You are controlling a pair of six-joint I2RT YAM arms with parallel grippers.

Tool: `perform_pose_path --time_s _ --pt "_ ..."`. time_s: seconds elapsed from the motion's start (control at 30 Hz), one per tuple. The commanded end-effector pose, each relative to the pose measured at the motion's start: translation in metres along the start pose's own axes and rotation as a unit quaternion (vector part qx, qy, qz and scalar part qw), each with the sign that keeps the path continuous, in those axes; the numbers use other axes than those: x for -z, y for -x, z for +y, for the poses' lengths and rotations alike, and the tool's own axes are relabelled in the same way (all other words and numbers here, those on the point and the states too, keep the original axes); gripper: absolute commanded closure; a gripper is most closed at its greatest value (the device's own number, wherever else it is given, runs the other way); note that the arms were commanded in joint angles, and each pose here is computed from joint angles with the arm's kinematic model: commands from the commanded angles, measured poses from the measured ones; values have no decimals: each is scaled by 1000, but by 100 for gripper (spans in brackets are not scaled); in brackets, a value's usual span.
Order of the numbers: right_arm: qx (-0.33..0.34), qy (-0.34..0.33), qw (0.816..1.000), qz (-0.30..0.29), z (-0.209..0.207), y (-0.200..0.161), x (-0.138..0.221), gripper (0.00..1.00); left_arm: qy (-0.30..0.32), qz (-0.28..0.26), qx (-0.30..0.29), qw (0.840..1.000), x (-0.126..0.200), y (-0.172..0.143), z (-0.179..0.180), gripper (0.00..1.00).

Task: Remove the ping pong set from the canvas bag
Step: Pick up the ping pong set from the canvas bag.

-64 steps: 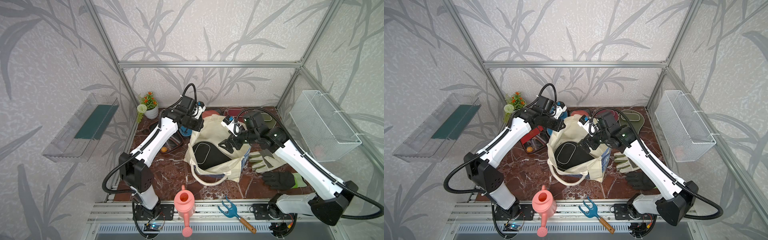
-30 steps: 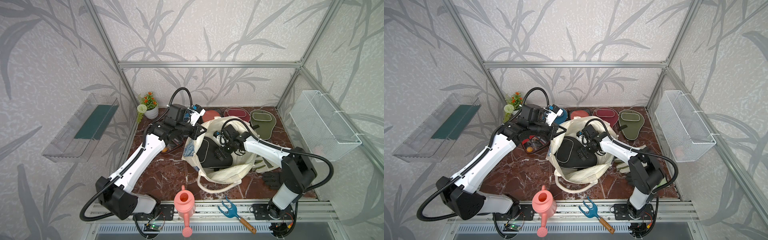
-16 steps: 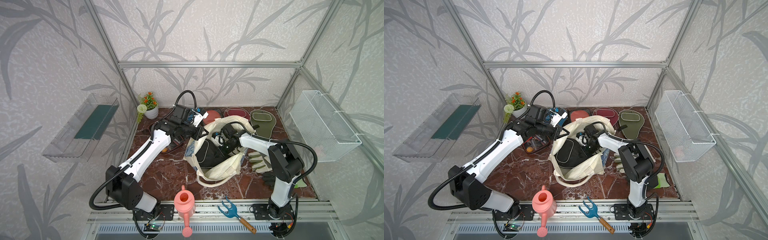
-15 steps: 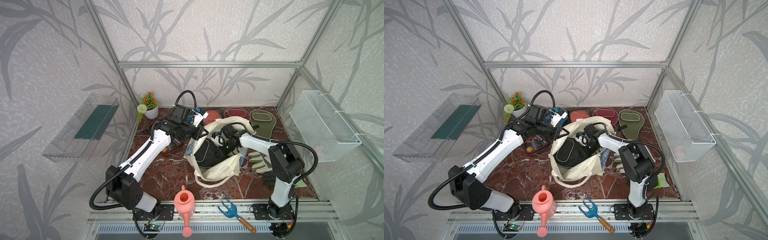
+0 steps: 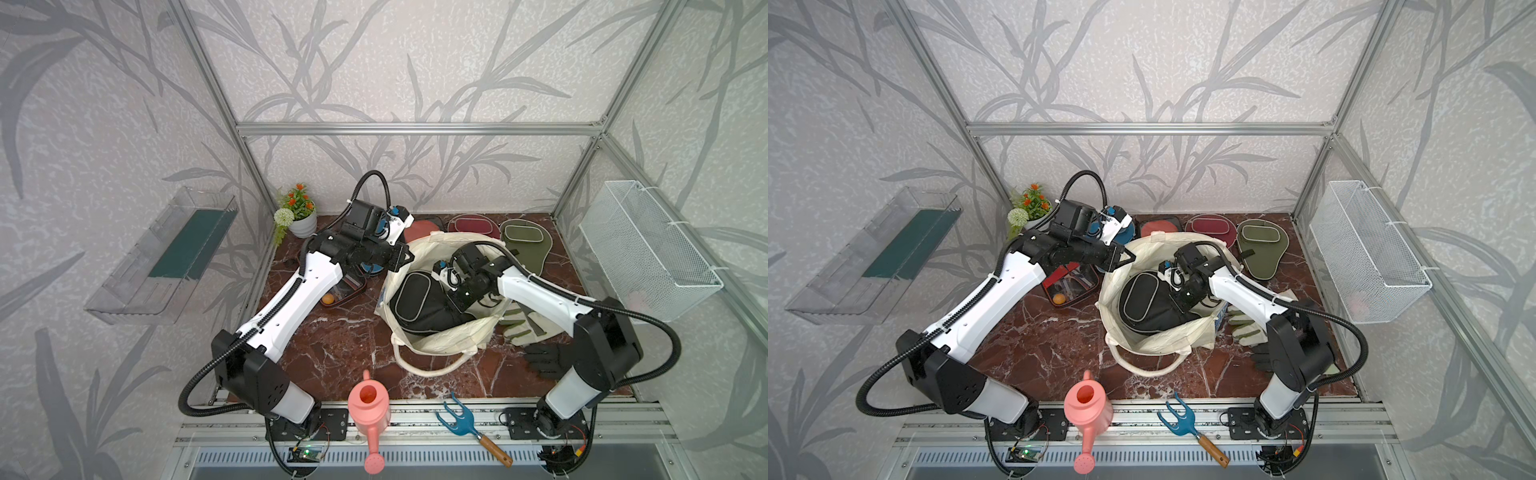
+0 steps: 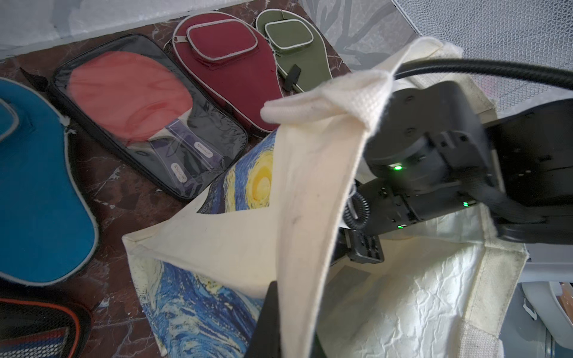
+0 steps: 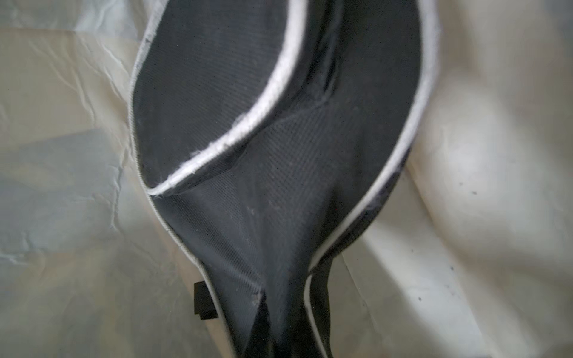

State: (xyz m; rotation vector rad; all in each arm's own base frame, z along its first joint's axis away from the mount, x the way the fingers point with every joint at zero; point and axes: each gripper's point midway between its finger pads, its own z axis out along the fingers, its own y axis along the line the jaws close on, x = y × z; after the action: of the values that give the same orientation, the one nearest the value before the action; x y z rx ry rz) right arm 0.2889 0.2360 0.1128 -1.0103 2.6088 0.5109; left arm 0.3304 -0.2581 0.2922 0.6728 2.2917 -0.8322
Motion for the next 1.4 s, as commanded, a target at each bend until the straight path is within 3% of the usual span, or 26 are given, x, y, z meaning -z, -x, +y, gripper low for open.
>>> perform_pose_path --time_s 0.0,0.27,0.4,0.5,0.67,0.8,0.9,1.07,1.37 --pt "51 -20 998 -37 7 7 31 100 22 -2 27 999 6 7 3 100" --pt "110 -81 981 -136 12 23 86 100 35 39 66 996 -7 -5 13 100" --pt "123 -89 977 -153 16 27 107 100 22 47 75 996 -5 -4 7 96" --pt "131 -92 975 -158 17 30 113 100 28 49 82 995 0 -5 6 76" --pt "133 -75 971 -182 22 40 122 100 97 35 65 993 19 -2 27 43" --pt "135 -55 966 -212 28 49 142 100 134 -9 36 990 49 19 35 17" --pt "131 -34 961 -243 31 60 163 100 111 -55 -16 992 71 42 18 1" --pt "123 2 947 -298 34 78 198 100 42 -102 -84 990 94 63 -15 1" --pt "146 64 917 -366 54 98 244 100 -86 -111 -61 988 82 61 -32 1"
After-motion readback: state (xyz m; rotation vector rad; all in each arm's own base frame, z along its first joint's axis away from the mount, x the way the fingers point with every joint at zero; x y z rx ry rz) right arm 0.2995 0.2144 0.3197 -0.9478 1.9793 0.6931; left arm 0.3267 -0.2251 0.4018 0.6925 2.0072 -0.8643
